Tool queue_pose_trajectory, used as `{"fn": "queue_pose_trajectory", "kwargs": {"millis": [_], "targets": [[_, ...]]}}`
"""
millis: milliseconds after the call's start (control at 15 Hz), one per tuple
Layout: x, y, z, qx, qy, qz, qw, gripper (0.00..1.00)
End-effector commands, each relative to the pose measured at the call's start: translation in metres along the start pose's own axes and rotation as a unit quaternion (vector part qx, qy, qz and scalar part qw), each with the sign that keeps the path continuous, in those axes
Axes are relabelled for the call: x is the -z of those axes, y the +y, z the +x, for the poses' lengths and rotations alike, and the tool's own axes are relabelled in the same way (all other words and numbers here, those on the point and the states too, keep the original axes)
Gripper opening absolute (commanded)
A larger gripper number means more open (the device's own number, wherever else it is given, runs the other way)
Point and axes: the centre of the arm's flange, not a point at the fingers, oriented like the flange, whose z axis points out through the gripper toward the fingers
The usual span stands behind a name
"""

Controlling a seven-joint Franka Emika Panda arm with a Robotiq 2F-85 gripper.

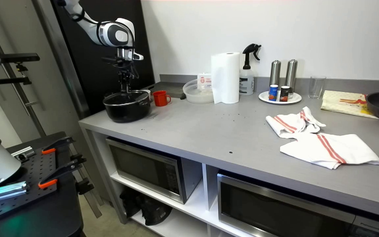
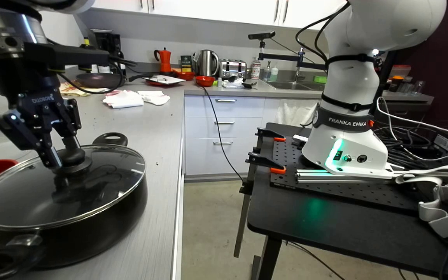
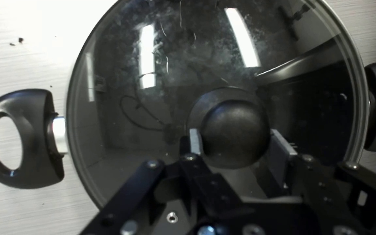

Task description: Remove the glass lid from the top of the black pot.

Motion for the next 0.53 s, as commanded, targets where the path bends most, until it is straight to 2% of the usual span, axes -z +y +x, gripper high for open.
{"fn": "queue_pose_trajectory", "kwargs": {"millis": [0, 467], "targets": [[-0.001, 0.003, -0.002, -0.009, -0.001, 0.004, 1.0, 0.25], [0.022, -0.004, -0.009, 0.001, 0.002, 0.001, 1.0, 0.25]]}}
